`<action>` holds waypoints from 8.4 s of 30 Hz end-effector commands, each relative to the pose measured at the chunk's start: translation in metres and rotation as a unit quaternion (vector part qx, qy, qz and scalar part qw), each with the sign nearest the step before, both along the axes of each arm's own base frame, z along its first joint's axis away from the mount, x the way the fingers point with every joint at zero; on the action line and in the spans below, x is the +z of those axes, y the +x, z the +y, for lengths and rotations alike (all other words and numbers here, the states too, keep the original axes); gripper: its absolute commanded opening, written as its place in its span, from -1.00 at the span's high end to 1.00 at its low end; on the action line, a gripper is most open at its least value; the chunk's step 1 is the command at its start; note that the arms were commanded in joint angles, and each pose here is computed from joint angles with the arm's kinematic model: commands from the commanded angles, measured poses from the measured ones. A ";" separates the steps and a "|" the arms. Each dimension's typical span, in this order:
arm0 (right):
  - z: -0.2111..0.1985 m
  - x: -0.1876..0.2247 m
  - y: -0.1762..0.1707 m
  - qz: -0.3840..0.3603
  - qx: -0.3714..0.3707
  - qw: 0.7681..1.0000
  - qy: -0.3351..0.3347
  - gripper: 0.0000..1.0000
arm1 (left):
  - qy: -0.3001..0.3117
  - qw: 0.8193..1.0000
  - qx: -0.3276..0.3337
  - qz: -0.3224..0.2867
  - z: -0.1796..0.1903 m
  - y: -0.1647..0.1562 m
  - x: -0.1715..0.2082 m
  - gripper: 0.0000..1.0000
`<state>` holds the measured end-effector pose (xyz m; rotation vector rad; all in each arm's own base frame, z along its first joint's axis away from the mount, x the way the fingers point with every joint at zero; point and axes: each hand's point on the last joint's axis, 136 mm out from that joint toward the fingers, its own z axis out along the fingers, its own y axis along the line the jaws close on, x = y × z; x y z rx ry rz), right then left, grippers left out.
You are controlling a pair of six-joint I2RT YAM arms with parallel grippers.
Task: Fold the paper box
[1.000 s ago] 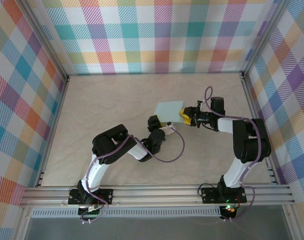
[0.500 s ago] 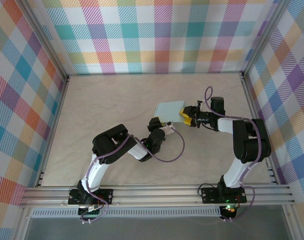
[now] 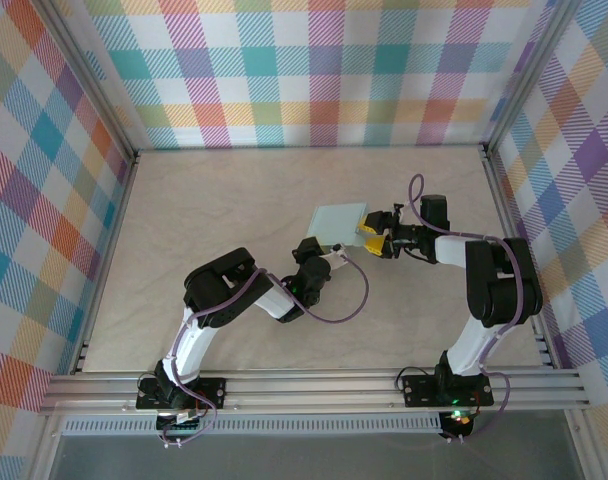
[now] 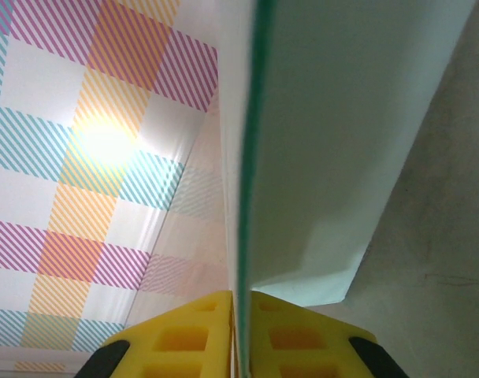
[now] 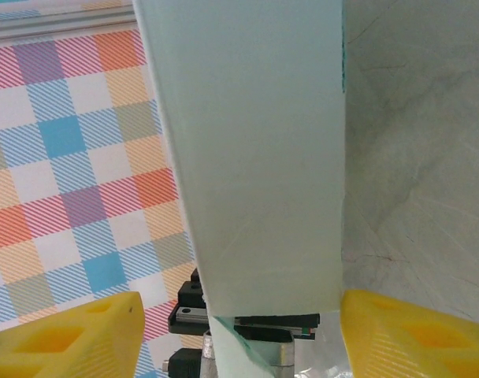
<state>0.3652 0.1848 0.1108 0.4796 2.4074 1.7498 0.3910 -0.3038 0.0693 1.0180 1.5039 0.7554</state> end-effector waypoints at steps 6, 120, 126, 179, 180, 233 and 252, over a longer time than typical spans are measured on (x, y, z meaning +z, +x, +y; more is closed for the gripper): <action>0.002 0.011 0.000 -0.025 0.009 1.000 -0.006 -0.35 | -0.026 1.000 0.009 -0.010 0.005 0.004 0.019 0.93; -0.032 0.023 -0.017 -0.076 -0.004 0.993 -0.087 -0.64 | -0.024 0.981 -0.059 0.183 0.000 -0.026 0.019 0.72; -0.025 0.025 -0.013 -0.076 0.006 0.995 -0.060 -0.61 | -0.029 0.979 -0.067 0.189 -0.014 -0.023 0.007 0.69; -0.013 0.066 0.018 -0.080 0.011 0.995 -0.054 0.22 | -0.266 0.946 -0.162 0.084 0.003 -0.064 0.066 -1.00; -0.014 0.068 0.016 -0.077 0.008 0.996 -0.045 0.23 | -0.291 0.939 -0.165 0.083 0.008 -0.064 0.072 -1.00; 0.004 0.124 -0.076 0.044 0.071 0.994 0.076 0.37 | -0.065 0.953 -0.258 -0.148 -0.027 -0.080 0.156 0.21; -0.031 0.098 -0.066 0.008 0.015 0.999 -0.027 -0.58 | -0.128 0.932 -0.284 0.186 -0.017 -0.079 0.093 0.33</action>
